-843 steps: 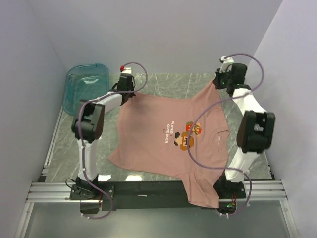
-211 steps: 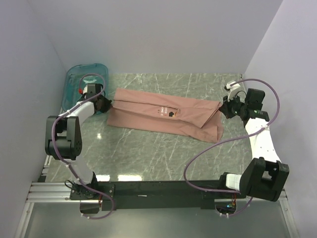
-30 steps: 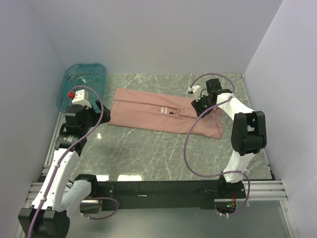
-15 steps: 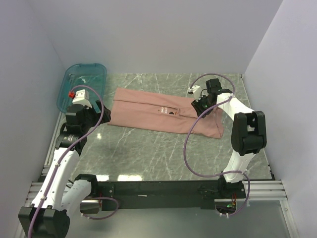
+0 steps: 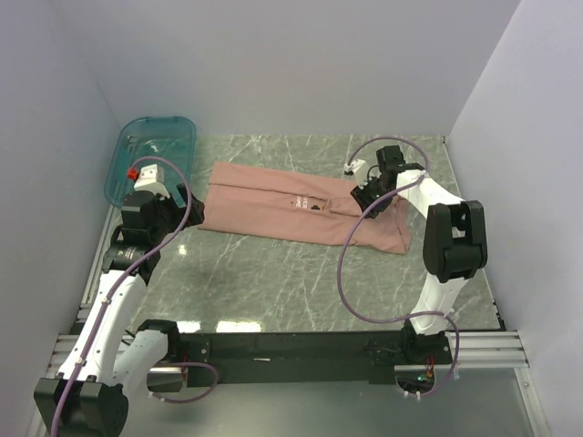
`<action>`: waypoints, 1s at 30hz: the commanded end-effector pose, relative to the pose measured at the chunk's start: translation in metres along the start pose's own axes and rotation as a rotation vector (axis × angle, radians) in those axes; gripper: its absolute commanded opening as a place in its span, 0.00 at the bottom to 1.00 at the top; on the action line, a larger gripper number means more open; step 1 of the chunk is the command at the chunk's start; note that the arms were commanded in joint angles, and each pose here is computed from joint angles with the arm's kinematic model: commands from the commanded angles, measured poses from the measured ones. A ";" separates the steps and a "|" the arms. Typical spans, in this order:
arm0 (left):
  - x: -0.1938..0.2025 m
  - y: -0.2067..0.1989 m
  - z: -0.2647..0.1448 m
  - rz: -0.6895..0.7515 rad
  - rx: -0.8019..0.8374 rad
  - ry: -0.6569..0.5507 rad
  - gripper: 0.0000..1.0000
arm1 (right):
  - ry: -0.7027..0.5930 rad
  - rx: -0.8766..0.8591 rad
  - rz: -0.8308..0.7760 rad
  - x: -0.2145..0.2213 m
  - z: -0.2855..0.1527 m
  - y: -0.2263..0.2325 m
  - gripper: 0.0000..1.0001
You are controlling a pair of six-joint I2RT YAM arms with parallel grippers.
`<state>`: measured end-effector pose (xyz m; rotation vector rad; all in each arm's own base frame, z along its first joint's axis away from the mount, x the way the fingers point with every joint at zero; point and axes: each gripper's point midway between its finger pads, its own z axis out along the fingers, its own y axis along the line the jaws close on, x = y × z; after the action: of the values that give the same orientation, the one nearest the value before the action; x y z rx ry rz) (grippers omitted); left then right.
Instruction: Fold and stack the t-shirts
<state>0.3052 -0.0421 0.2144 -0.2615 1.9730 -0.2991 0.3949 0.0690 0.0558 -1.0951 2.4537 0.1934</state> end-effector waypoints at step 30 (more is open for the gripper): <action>-0.012 -0.008 0.001 0.016 0.037 -0.036 0.98 | 0.015 0.029 -0.061 -0.025 0.010 -0.009 0.02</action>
<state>0.3053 -0.0430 0.2134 -0.2586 1.9776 -0.3038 0.4037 0.0762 0.0374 -1.1554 2.4915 0.1422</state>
